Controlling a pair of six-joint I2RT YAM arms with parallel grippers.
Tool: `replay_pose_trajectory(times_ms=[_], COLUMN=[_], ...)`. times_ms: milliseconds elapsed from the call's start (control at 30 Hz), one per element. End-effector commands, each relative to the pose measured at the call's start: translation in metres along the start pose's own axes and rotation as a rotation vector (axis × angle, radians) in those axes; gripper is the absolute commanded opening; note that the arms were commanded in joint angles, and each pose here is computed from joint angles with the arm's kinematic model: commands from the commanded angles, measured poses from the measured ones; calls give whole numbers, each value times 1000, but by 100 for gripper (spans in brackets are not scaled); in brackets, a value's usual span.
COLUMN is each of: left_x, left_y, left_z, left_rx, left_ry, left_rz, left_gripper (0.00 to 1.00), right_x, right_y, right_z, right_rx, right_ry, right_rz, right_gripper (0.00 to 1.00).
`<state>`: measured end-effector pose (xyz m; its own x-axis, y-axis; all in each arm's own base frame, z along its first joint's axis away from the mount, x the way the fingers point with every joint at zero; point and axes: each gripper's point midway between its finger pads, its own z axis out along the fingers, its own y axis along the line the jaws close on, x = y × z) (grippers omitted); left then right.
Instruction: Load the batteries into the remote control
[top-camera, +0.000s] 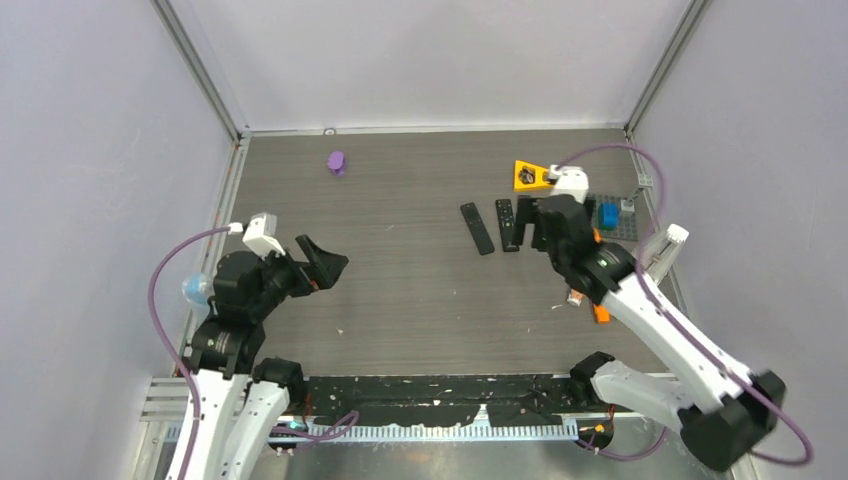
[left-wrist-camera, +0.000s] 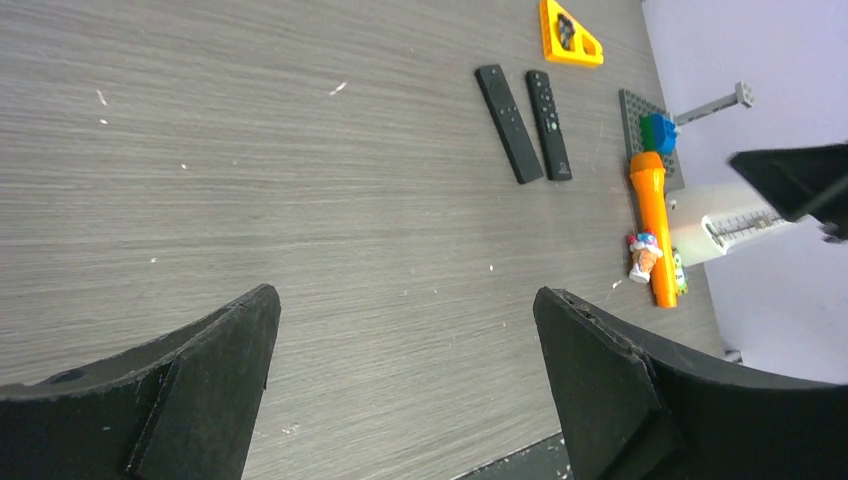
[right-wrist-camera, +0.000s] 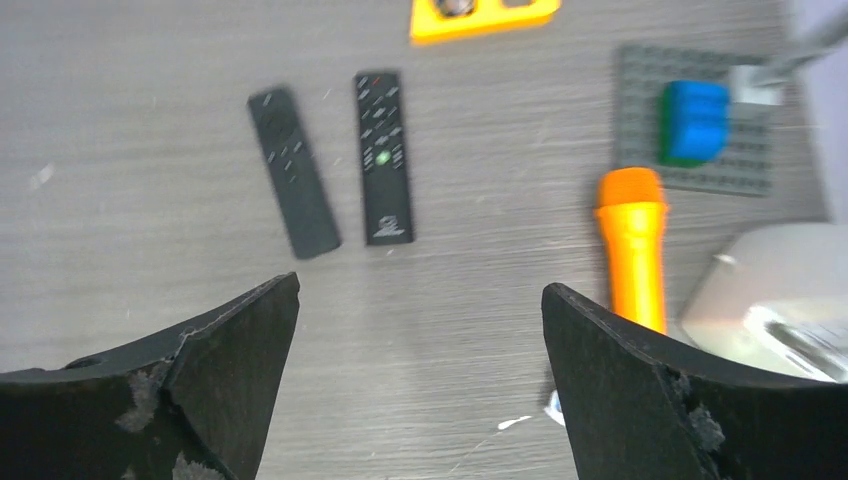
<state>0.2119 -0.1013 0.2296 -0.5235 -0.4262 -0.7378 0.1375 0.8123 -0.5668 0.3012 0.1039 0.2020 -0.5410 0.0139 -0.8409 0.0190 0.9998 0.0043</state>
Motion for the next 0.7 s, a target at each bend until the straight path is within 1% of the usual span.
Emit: replay_pose_trajectory(times_ms=[0,33,67,167,267,400,500,600,667], left_x=[-4,-5,-5,-8,-8,-8,-10,-14,-15], left_y=[9,9,9,7,10,10,9,11,9], left_z=[-14,-18,-22,-40,-55,-70,-79,-86,-88], left_rx=[-41,-44,-44,-58,-85,-89,-78,-90,-81], left_ry=[-73,-85,-96,-132,-159,-200,-235,-281,-286], left_rz=[47,48,48,49,46,48,65,78,90], left_gripper=[100,100,100,99,100,100,100,100,100], right_x=[-37,-39,-45,-51,-53,-54,-55,-54,-55], right_y=[-66,-79,-90,-123,-148,-172,-184,-188,-188], right_z=[-51,-60,-78,-117,-156,-194,-210,-215,-214], right_rx=[217,264,270,341,344,338,343,362,366], right_ry=[-264,-289,-341,-433,-536,-645,-687,-685,-677], right_rz=[164,180,219,294,386,486,532,536,531], right_gripper=[95,95,95,95,95,95,95,95,95])
